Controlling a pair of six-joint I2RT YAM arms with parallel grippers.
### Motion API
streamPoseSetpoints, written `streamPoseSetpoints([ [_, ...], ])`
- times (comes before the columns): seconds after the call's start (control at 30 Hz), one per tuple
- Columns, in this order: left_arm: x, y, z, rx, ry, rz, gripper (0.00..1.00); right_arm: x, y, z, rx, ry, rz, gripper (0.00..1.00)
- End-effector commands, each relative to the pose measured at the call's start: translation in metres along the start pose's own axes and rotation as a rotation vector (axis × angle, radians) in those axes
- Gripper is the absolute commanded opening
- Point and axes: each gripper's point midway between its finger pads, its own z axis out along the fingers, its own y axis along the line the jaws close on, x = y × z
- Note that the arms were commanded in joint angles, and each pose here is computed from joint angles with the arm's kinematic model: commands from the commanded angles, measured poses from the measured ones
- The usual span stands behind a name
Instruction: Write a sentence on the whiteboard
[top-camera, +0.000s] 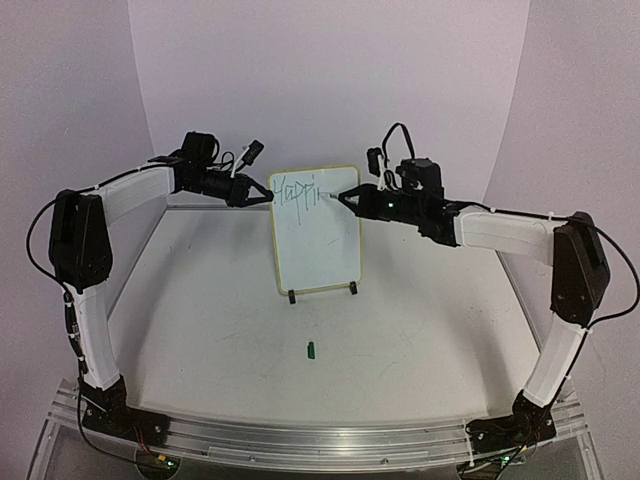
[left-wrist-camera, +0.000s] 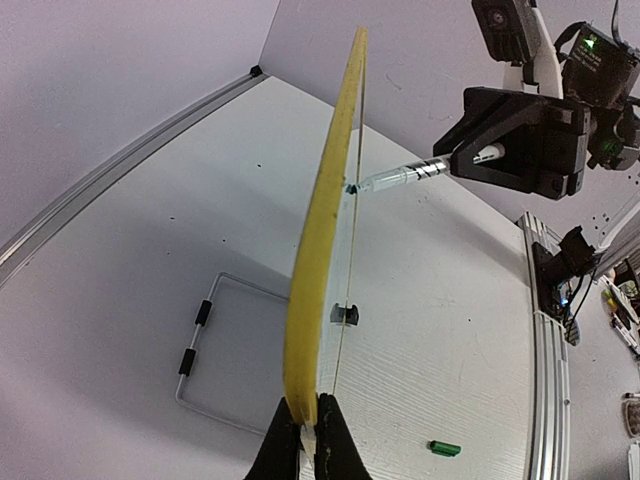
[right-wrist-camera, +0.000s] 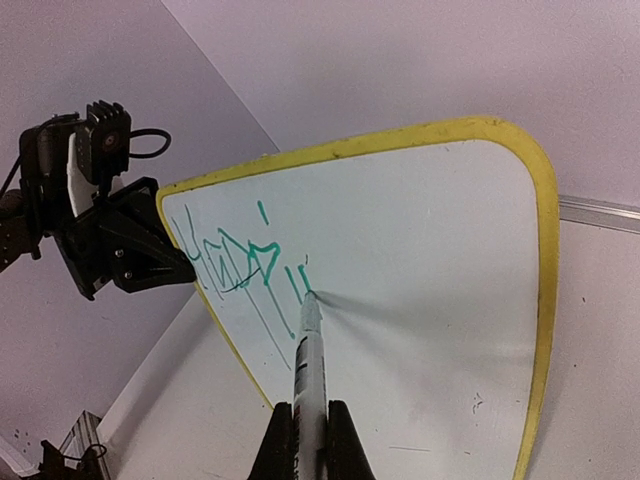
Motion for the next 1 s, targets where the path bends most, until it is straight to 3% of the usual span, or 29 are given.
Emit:
streamPoseSetpoints([
  [0.0,0.012,0.001,0.007,-0.002,0.044,-0.020,0.00,-0.051,0.016,-0.016,-0.003,-0.157,-0.025,0.00],
  [0.43,0.014,0.001,0.008,0.003,0.046,-0.023,0.00,-0.051,0.007,-0.022,0.045,-0.186,-0.019,0.00],
  [0.97,0.015,0.001,0.008,0.005,0.046,-0.024,0.00,-0.003,-0.014,-0.020,0.080,-0.071,0.031,0.00],
])
